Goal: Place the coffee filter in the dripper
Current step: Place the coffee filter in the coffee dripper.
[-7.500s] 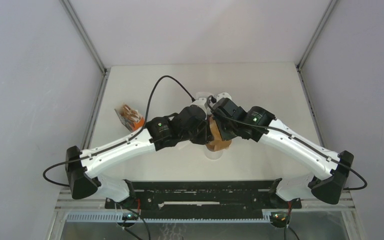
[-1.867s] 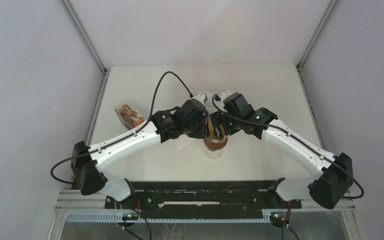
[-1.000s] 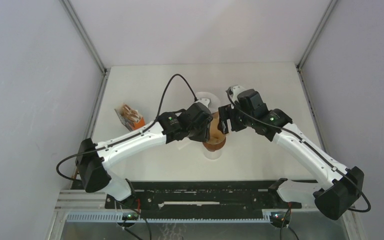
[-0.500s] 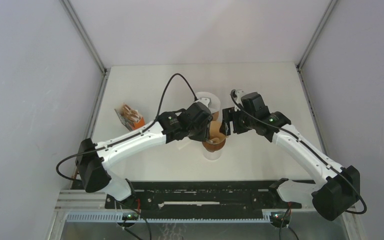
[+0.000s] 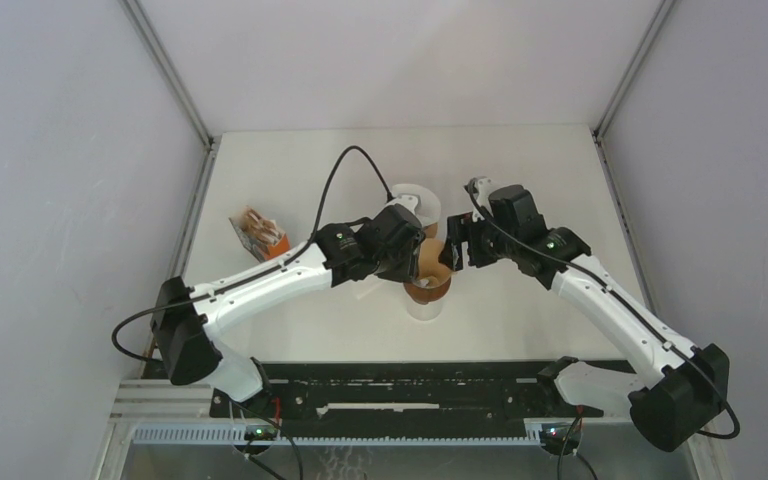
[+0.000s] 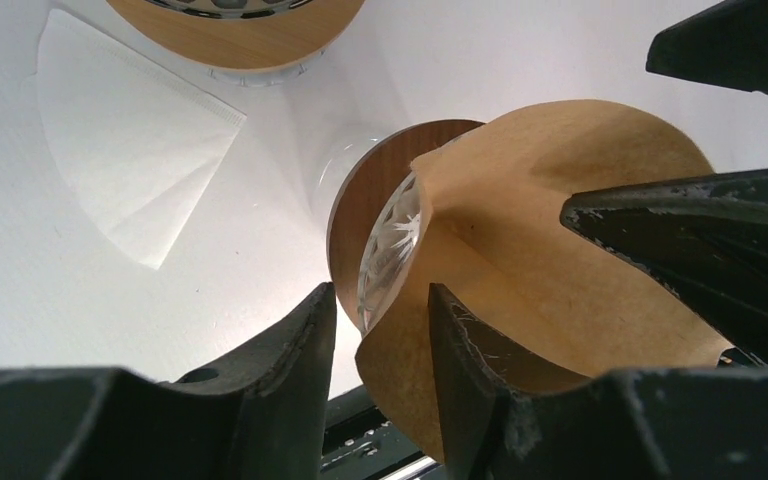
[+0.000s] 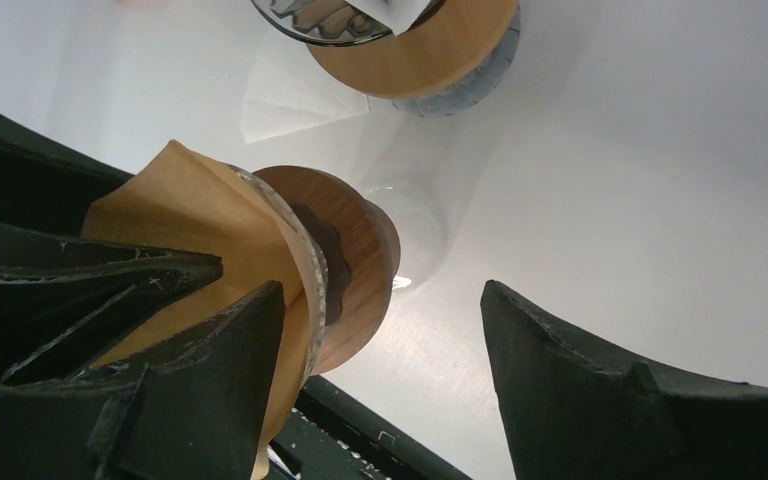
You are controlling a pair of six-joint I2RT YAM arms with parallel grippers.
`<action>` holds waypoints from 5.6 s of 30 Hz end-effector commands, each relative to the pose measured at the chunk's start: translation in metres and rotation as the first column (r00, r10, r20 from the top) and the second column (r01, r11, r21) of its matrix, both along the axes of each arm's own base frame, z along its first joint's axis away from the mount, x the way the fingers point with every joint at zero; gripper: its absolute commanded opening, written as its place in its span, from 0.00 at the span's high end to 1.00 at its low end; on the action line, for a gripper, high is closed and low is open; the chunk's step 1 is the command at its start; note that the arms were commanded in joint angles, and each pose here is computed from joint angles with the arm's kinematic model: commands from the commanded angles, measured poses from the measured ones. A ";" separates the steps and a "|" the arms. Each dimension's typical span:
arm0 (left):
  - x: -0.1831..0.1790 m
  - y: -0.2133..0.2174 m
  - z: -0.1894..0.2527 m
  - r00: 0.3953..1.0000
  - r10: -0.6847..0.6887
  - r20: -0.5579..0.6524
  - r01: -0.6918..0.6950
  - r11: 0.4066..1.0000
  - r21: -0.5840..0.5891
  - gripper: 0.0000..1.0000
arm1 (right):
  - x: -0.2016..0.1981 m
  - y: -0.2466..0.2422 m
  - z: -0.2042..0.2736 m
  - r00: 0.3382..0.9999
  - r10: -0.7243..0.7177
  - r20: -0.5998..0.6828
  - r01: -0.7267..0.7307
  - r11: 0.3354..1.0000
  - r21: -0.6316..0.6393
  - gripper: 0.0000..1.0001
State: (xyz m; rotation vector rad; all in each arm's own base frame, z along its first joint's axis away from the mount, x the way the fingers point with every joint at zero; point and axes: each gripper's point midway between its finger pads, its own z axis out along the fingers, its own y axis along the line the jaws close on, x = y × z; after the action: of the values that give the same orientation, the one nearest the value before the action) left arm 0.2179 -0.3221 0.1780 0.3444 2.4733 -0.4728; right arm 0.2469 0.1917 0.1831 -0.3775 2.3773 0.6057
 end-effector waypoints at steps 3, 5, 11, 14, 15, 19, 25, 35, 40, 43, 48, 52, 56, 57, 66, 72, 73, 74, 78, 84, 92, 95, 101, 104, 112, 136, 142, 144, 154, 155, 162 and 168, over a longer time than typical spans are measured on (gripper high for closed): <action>0.007 -0.005 0.047 0.996 0.016 0.087 -0.008 0.995 -0.096 0.55 | 0.005 0.010 0.030 0.996 0.024 0.080 -0.030 0.997 0.068 0.19; 0.008 -0.005 0.051 0.995 0.020 0.095 -0.010 0.994 -0.108 0.53 | 0.004 0.011 0.033 0.996 0.031 0.087 -0.038 0.996 0.076 0.19; 0.011 -0.004 0.066 0.991 0.038 0.125 -0.019 0.989 -0.147 0.50 | 0.002 0.014 0.041 0.994 0.042 0.099 -0.050 0.995 0.090 0.19; 0.012 -0.004 0.070 0.990 0.043 0.132 -0.022 0.987 -0.159 0.49 | 0.002 0.016 0.044 0.993 0.046 0.105 -0.057 0.994 0.097 0.19; 0.012 -0.004 0.071 0.990 0.042 0.134 -0.021 0.987 -0.161 0.49 | 0.002 0.016 0.045 0.993 0.046 0.106 -0.056 0.994 0.097 0.19; 0.013 -0.003 0.074 0.990 0.046 0.136 -0.023 0.985 -0.169 0.48 | 0.002 0.016 0.046 0.993 0.050 0.105 -0.060 0.994 0.095 0.19; 0.011 0.000 0.074 0.989 0.047 0.139 -0.022 0.985 -0.171 0.46 | 0.002 0.013 0.041 0.994 0.046 0.097 -0.053 0.996 0.072 0.19; 0.007 0.004 0.078 0.989 0.040 0.140 -0.012 0.981 -0.192 0.43 | 0.000 0.016 0.044 0.993 0.064 0.096 -0.070 0.996 0.060 0.19; 0.004 0.007 0.073 0.990 0.034 0.134 -0.008 0.982 -0.188 0.50 | 0.001 0.011 0.034 0.996 0.052 0.076 -0.053 0.998 0.020 0.19; 0.001 0.007 0.063 0.993 0.023 0.113 -0.004 0.985 -0.173 0.53 | 0.002 0.007 0.025 0.998 0.038 0.053 -0.037 0.999 -0.015 0.19; -0.001 0.007 0.048 0.996 0.016 0.087 -0.003 0.989 -0.146 0.57 | 0.004 0.002 0.011 0.999 0.017 0.039 -0.015 0.998 -0.063 0.19; -0.001 0.005 0.038 0.998 0.003 0.069 0.005 0.992 -0.123 0.59 | 0.003 0.002 0.004 0.999 0.018 0.029 -0.016 0.997 -0.077 0.19; -0.003 0.005 0.028 0.999 -0.004 0.048 0.009 0.995 -0.100 0.60 | 0.004 0.001 -0.005 1.000 0.014 0.016 -0.012 0.995 -0.097 0.19; -0.004 0.005 0.027 0.999 -0.005 0.045 0.010 0.995 -0.098 0.60 | 0.004 0.001 -0.006 1.000 0.013 0.015 -0.011 0.995 -0.100 0.19; -0.007 0.009 0.013 1.000 0.000 0.025 0.001 0.998 -0.056 0.61 | 0.006 -0.001 -0.019 1.000 0.001 0.001 -0.001 0.992 -0.128 0.20; -0.007 0.009 0.013 1.000 -0.004 0.025 0.005 0.998 -0.055 0.61 | 0.004 0.003 -0.015 1.000 0.015 0.013 -0.013 0.994 -0.113 0.20; -0.007 0.009 0.013 1.000 -0.002 0.026 0.004 0.999 -0.053 0.61 | 0.005 0.003 -0.013 1.000 0.016 0.020 -0.014 0.994 -0.109 0.20; -0.007 0.009 0.013 1.000 -0.002 0.027 0.004 0.999 -0.052 0.61 | 0.005 0.003 -0.013 1.000 0.016 0.023 -0.013 0.994 -0.108 0.20; -0.009 0.008 0.008 1.000 -0.009 0.017 0.010 0.999 -0.044 0.61 | 0.007 0.003 -0.020 1.000 0.008 0.003 -0.007 0.992 -0.125 0.20; -0.011 0.007 0.005 1.000 -0.016 0.016 0.016 0.999 -0.036 0.62 | 0.007 0.004 -0.027 1.000 0.004 -0.005 -0.004 0.990 -0.144 0.19; -0.009 0.012 0.010 0.999 -0.004 0.040 0.005 0.999 -0.035 0.62 | 0.004 0.003 -0.021 1.000 0.012 0.007 -0.011 0.992 -0.128 0.20; -0.009 0.014 0.013 0.999 0.001 0.047 0.001 0.999 -0.037 0.62 | 0.004 0.005 -0.010 0.999 0.019 0.035 -0.016 0.996 -0.093 0.19; -0.008 0.012 0.014 0.999 -0.001 0.047 0.003 0.999 -0.040 0.62 | 0.003 0.009 0.010 0.997 0.024 0.071 -0.023 1.000 -0.019 0.18; -0.008 0.011 0.013 0.999 -0.004 0.044 0.006 0.999 -0.040 0.62 | 0.003 0.009 0.018 0.996 0.023 0.085 -0.023 1.000 0.002 0.18; -0.006 0.006 0.023 0.998 -0.010 0.059 0.013 0.998 -0.060 0.60 | 0.001 0.011 0.035 0.993 0.029 0.117 -0.035 0.998 0.045 0.17; 0.015 0.007 0.091 0.976 0.074 0.207 -0.033 0.981 -0.192 0.43 | -0.006 0.013 0.061 0.985 0.052 0.167 -0.070 0.993 0.100 0.17; 0.015 0.010 0.104 0.971 0.081 0.224 -0.027 0.972 -0.235 0.39 | -0.009 0.013 0.072 0.980 0.060 0.188 -0.083 0.990 0.116 0.17; 0.013 0.010 0.107 0.971 0.079 0.225 -0.020 0.967 -0.255 0.36 | -0.010 0.013 0.076 0.979 0.061 0.196 -0.086 0.989 0.122 0.17; 0.030 0.039 0.118 0.954 0.165 0.251 -0.087 0.951 -0.296 0.23 | 0.016 0.003 0.087 0.972 0.019 0.234 -0.043 0.994 0.097 0.17; 0.034 0.043 0.119 0.950 0.179 0.255 -0.099 0.950 -0.296 0.22 | 0.022 0.001 0.087 0.972 0.009 0.236 -0.032 0.995 0.095 0.17; 0.076 0.057 0.112 0.937 0.249 0.244 -0.176 0.942 -0.284 0.18 | 0.069 -0.003 0.078 0.972 -0.059 0.228 0.042 0.996 0.077 0.17; 0.112 0.049 0.107 0.939 0.257 0.228 -0.193 0.944 -0.269 0.18 | 0.103 0.008 0.074 0.972 -0.067 0.224 0.050 0.996 0.079 0.17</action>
State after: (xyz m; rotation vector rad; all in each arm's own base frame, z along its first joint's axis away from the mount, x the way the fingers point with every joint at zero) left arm 0.3051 -0.2569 0.2548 -0.0093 2.2086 -0.5203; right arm 0.3203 0.1915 0.2283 -0.3172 2.2479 0.5850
